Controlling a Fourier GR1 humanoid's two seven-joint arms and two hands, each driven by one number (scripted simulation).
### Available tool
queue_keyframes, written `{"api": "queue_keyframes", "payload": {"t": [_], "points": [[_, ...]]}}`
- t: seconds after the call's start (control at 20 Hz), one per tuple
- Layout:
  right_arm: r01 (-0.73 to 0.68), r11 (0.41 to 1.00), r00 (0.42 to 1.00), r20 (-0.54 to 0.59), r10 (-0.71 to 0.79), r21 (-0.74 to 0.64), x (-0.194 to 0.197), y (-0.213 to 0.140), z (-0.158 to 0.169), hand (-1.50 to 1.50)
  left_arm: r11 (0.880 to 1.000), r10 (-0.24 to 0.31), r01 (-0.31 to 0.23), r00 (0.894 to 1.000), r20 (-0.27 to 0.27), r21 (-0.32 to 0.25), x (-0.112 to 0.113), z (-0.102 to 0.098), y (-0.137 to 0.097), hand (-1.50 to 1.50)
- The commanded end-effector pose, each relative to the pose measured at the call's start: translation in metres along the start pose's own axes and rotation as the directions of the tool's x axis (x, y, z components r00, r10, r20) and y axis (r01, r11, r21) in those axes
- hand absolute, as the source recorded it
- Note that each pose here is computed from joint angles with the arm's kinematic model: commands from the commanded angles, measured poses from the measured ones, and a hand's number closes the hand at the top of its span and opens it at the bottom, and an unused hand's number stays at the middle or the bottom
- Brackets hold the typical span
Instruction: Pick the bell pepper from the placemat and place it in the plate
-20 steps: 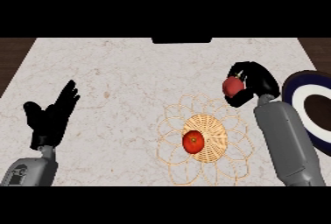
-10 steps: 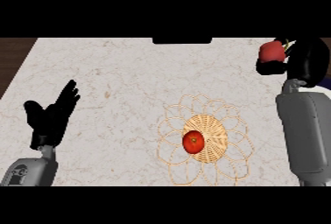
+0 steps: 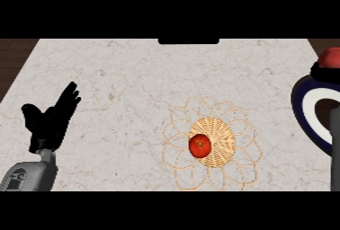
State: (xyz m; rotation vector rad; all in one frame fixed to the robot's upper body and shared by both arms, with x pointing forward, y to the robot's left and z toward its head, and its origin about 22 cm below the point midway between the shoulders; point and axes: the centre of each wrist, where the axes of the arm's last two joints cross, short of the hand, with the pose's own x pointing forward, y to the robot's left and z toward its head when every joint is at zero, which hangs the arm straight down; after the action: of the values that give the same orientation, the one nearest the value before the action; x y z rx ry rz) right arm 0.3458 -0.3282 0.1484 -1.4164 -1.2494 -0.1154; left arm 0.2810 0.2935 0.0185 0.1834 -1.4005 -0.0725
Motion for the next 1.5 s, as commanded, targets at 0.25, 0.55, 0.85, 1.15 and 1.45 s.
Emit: {"api": "queue_keyframes", "payload": {"t": [0.25, 0.55, 0.85, 1.15, 1.45], "points": [[-0.027, 0.998, 0.99, -0.137, 0.018, -0.061, -0.103, -0.019, -0.02, 1.5, 1.0, -0.003, 0.003, 1.0, 0.001, 0.005, -0.005, -0.005, 0.0, 0.0], [-0.109, 0.994, 0.977, -0.184, 0.112, 0.029, -0.148, -0.031, -0.053, 1.5, 1.0, -0.012, 0.012, 1.0, 0.018, -0.02, -0.007, -0.001, -0.011, 0.0], [0.096, 0.974, 0.951, -0.308, -0.029, 0.205, -0.176, -0.032, -0.064, 1.5, 1.0, -0.003, 0.003, 1.0, 0.01, -0.021, 0.016, -0.002, 0.002, 0.0], [0.097, 0.972, 0.985, -0.158, -0.064, 0.212, -0.207, -0.016, -0.055, -1.5, 1.0, -0.002, 0.002, 1.0, 0.001, -0.018, 0.004, -0.006, -0.021, 0.0], [0.262, 0.964, 0.961, 0.084, -0.265, 0.046, -0.193, -0.03, -0.06, -1.5, 1.0, 0.013, -0.013, 1.0, 0.0, -0.025, -0.006, 0.002, -0.013, 0.0]]}}
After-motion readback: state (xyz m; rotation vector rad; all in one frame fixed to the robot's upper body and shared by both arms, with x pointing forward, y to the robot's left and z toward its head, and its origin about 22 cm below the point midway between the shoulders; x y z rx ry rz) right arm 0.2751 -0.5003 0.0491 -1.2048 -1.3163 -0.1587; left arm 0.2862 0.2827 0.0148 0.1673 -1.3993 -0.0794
